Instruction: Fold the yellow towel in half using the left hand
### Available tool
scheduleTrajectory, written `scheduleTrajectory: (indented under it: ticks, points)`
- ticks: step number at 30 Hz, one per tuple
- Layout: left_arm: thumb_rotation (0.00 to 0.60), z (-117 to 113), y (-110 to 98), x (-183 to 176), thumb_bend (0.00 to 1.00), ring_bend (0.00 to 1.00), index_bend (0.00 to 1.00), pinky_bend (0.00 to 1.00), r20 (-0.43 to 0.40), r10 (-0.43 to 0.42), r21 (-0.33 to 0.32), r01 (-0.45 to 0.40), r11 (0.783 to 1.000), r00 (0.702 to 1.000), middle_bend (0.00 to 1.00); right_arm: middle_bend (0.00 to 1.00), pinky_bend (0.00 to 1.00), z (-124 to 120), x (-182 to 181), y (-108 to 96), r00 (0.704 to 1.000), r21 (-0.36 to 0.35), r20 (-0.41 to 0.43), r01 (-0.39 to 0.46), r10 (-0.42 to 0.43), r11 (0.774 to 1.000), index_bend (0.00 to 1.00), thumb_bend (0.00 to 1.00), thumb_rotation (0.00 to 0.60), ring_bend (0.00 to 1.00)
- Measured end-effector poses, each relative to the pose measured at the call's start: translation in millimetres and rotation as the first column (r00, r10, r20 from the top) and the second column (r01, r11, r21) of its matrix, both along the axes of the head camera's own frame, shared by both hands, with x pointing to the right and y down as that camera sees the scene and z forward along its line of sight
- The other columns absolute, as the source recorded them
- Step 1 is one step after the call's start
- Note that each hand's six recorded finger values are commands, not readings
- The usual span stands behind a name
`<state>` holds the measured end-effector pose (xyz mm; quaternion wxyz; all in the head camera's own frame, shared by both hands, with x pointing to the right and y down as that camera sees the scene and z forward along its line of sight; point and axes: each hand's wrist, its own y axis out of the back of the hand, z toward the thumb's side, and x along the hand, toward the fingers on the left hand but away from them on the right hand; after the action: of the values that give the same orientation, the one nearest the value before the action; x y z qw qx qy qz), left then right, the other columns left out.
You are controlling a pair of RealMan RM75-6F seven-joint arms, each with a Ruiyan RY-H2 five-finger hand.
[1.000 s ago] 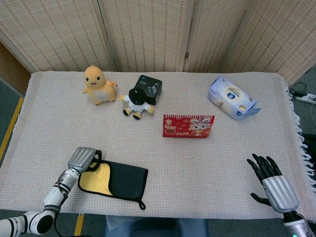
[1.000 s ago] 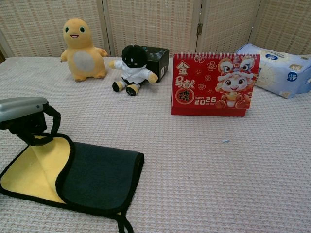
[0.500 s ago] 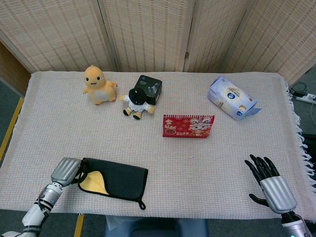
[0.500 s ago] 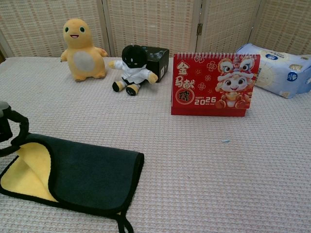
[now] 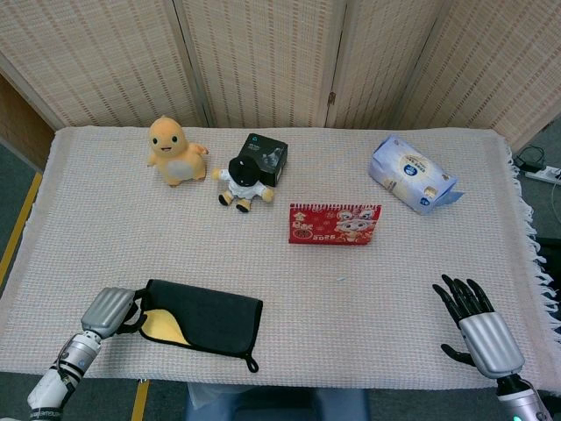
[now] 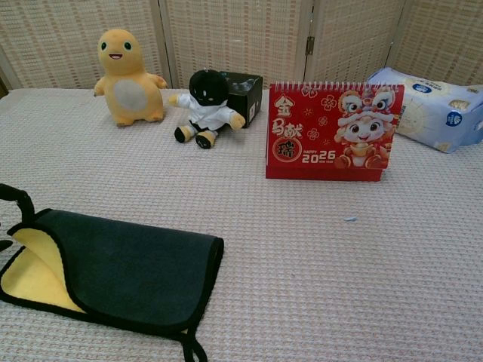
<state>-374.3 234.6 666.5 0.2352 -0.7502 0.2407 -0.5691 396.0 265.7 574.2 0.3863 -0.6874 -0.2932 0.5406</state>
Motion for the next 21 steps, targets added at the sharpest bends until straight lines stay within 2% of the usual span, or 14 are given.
scheduleTrajectory:
  ticks: [5,11,18,19,20,21]
  points:
    - [0.6,-2.4,4.3,-9.8,0.48,1.0,0.37,1.0,0.0,-0.015,-0.007,0.015,1.0,1.0,1.0,0.0,0.0,1.1,0.5,-0.7,1.0,-0.004,-0.003,-0.001,0.001,1.0,0.0,0.11,0.6,0.0]
    - [0.6,-8.9,10.8,-19.7,0.48,1.0,0.37,1.0,0.013,-0.018,-0.001,0.018,1.0,1.0,1.0,0.0,0.0,0.2,0.6,-0.7,1.0,0.0,-0.002,-0.002,0.002,1.0,0.0,0.11,0.6,0.0]
    - [0.6,-26.5,10.1,-34.7,0.48,1.0,0.35,0.98,0.054,-0.024,0.064,0.021,0.998,0.998,1.0,0.0,0.0,-1.8,0.3,-0.7,1.0,0.008,0.001,0.0,0.0,1.0,0.0,0.11,0.6,0.0]
    - [0.6,-31.4,8.9,-37.2,0.48,0.97,0.35,0.93,0.056,-0.032,0.087,0.027,0.996,0.998,0.98,0.0,0.0,-2.2,0.5,-1.1,1.0,0.012,0.001,-0.001,0.001,1.0,0.0,0.11,0.6,0.0]
    - [0.6,-35.5,7.9,-39.3,0.48,0.9,0.32,0.8,0.058,-0.038,0.107,0.032,0.994,0.998,0.91,0.0,0.0,-2.3,0.4,-1.5,1.0,0.015,0.001,-0.002,0.002,1.0,0.0,0.11,0.6,0.0]
    - [0.6,-39.9,7.2,-41.9,0.48,0.76,0.28,0.6,0.062,-0.045,0.129,0.037,0.991,0.997,0.75,0.0,0.0,-2.1,0.2,-1.9,1.0,0.019,0.0,-0.002,0.002,1.0,0.0,0.11,0.6,0.0]
